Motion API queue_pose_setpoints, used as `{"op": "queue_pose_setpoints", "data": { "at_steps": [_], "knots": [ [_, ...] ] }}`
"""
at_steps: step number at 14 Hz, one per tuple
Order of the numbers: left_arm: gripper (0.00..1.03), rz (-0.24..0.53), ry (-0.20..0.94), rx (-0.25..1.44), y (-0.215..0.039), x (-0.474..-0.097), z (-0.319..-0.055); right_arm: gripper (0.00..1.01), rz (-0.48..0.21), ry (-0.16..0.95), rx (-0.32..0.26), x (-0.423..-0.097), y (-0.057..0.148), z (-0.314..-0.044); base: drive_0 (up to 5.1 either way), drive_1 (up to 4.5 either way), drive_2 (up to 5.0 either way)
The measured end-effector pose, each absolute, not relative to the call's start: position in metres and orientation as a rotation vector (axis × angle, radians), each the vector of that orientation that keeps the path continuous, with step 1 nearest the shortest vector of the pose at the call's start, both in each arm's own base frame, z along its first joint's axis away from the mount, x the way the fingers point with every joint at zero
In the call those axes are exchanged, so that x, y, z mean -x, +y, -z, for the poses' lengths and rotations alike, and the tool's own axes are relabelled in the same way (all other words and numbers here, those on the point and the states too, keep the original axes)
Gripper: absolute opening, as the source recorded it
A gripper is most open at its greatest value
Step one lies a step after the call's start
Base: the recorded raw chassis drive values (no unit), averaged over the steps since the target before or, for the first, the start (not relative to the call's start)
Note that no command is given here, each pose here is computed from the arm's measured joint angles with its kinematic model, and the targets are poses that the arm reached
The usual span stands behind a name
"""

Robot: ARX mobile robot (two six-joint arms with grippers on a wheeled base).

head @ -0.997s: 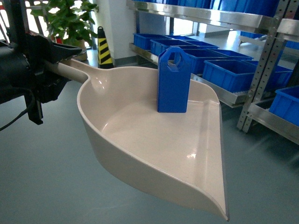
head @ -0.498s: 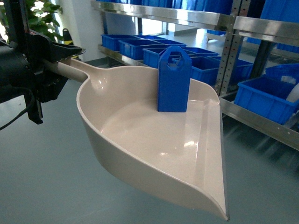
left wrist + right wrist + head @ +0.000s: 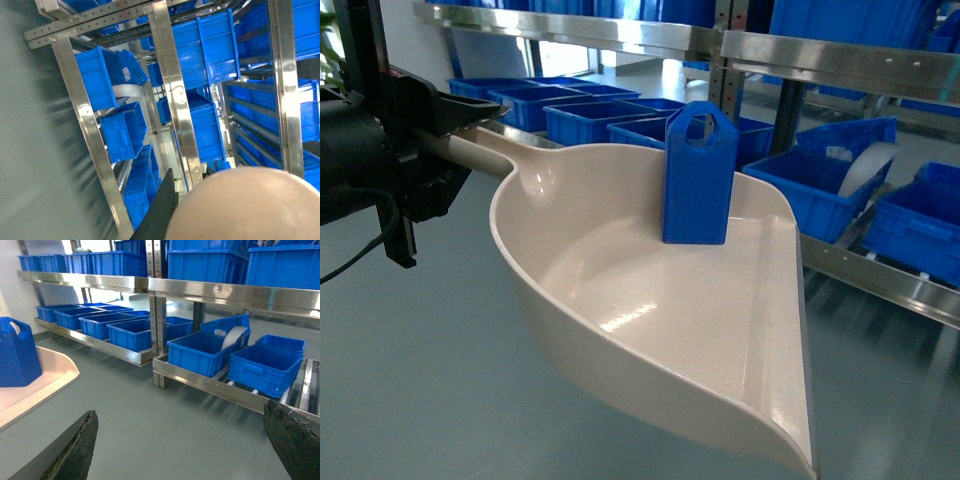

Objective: Place part in tray to right shelf

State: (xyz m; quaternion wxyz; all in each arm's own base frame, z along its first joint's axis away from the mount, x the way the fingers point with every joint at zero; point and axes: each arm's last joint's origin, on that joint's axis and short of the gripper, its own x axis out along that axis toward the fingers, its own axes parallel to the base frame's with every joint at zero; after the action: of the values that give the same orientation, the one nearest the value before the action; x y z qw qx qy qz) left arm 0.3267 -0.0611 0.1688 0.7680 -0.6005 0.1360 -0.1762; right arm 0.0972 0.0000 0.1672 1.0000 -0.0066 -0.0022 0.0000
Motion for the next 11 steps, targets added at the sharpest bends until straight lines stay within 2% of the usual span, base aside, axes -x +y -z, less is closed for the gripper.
{"op": "queue_pose_setpoints", "data": {
  "at_steps": [11],
  "knots": [
    [0.12,0.381,0.295,1.304,-0.0608,-0.3267,-0.1687,0.98,0.000,-0.004,0.013,-0.0972,0.0000,-0.1672,-1.6,-1.59,-1.6]
  ]
}}
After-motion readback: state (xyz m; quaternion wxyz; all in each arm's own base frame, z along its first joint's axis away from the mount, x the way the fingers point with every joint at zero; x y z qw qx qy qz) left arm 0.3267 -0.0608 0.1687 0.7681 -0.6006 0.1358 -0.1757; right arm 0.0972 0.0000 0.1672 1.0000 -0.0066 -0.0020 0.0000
